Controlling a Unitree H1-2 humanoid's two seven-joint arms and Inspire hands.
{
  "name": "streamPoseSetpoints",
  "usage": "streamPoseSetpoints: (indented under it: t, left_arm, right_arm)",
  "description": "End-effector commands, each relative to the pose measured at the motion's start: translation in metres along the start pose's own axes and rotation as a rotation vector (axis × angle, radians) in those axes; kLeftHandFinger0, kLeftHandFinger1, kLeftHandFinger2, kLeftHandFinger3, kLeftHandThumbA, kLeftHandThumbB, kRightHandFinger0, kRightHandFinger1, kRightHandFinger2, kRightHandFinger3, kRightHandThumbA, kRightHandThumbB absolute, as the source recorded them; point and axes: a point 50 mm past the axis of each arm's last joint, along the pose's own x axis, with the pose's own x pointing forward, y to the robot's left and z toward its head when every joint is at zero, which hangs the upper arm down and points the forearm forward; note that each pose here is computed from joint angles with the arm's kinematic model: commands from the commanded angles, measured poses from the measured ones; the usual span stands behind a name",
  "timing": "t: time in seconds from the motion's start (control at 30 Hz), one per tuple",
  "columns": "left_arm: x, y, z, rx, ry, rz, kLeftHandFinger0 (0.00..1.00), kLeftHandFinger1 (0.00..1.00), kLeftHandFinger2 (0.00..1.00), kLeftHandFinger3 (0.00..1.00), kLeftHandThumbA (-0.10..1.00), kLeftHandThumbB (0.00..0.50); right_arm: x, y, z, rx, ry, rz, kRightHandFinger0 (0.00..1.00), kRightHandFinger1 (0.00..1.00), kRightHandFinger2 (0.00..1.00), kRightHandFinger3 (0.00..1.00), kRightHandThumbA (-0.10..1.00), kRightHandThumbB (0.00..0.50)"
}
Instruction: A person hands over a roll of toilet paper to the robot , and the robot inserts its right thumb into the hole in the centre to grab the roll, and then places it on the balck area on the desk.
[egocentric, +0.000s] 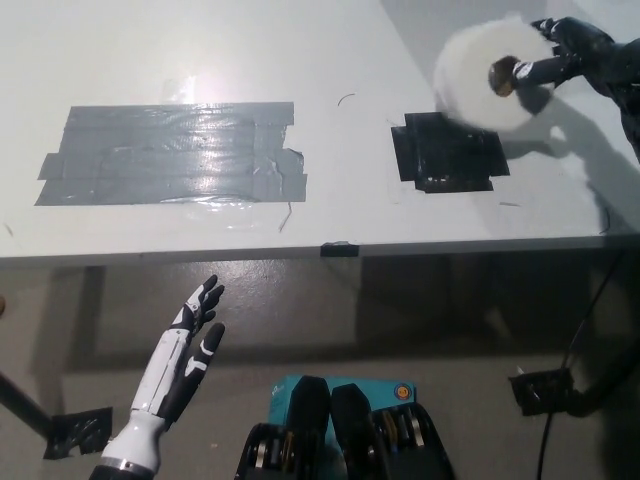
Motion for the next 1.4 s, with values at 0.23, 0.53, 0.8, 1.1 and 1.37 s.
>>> streamPoseSetpoints:
  t: [0.23,0.53,0.8,1.1,1.37]
  left_arm:
    - [-0.001,0.006,0.004,0.006,-0.036,0.009,1.00,1.00,1.00,1.00,0.95,0.137]
    - [0.000,0.006,0.004,0.001,-0.037,0.008,1.00,1.00,1.00,1.00,0.92,0.124]
    - [0.000,0.006,0.003,-0.001,-0.036,0.005,1.00,1.00,1.00,1.00,0.94,0.146]
    - [0.005,0.007,0.005,-0.002,-0.047,0.020,1.00,1.00,1.00,1.00,0.91,0.132]
    - [0.023,0.011,0.012,-0.004,-0.077,0.034,1.00,1.00,1.00,1.00,0.94,0.138]
  right_arm:
    - [-0.005,-0.014,0.031,-0.261,0.017,0.077,0.06,0.57,0.88,0.64,-0.10,0.186]
    - [-0.006,-0.007,0.031,-0.282,0.049,0.203,0.82,1.00,1.00,1.00,0.07,0.254]
    - [-0.012,-0.032,0.039,-0.024,-0.083,0.092,1.00,1.00,1.00,1.00,0.63,0.408]
    - [-0.050,-0.102,0.092,0.167,-0.435,-0.065,1.00,1.00,1.00,1.00,0.80,0.413]
    - [-0.126,-0.131,0.112,0.104,-0.691,-0.223,1.00,1.00,1.00,1.00,0.92,0.453]
